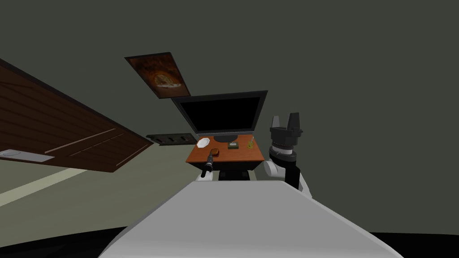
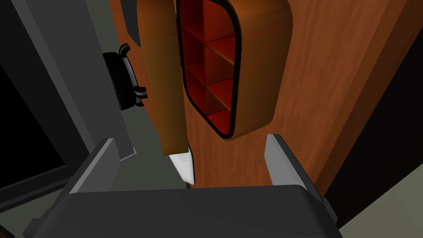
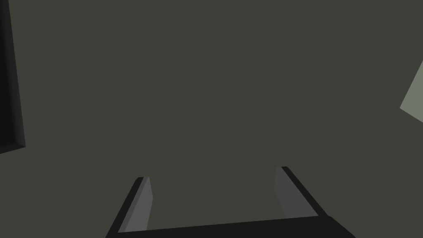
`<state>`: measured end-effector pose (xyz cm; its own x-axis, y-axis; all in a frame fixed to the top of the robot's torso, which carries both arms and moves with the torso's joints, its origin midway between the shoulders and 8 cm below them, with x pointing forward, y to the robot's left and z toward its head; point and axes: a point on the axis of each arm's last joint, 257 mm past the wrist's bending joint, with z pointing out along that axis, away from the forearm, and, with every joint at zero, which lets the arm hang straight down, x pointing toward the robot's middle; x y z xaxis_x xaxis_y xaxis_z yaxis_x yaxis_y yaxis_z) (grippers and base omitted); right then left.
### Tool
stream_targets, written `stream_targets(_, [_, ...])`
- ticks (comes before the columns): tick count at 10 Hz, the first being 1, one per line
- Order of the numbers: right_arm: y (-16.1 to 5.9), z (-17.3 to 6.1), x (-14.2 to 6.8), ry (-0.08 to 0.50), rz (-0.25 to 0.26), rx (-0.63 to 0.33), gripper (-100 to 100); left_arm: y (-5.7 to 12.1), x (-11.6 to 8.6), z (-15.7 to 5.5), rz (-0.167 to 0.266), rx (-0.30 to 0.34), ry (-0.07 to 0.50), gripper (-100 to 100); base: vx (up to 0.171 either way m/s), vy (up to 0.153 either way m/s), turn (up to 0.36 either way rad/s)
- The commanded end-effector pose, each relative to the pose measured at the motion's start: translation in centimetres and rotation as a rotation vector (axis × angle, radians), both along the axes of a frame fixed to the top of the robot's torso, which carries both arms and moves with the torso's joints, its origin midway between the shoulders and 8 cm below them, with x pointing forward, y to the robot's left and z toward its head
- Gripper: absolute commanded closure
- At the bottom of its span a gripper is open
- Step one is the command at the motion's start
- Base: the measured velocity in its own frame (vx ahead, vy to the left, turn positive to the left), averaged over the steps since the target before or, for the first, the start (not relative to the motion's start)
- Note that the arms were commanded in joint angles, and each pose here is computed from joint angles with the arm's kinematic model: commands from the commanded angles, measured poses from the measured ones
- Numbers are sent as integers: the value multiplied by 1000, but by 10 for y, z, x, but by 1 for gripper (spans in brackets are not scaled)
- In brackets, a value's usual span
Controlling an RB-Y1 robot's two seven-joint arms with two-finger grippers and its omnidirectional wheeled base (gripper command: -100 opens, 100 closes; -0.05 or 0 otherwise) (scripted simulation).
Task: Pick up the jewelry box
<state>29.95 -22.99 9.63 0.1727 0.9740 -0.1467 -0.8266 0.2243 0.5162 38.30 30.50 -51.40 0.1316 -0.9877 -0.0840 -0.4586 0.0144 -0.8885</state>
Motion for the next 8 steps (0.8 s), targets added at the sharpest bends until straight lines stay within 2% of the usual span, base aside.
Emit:
stream_targets(1, [0,0,0,0,0,0,0,0,-6,-3,1,1,-2,-100,0,0,0])
stream_targets(8, [0,0,0,0,0,0,0,0,-6,-3,1,1,-2,-100,0,0,0])
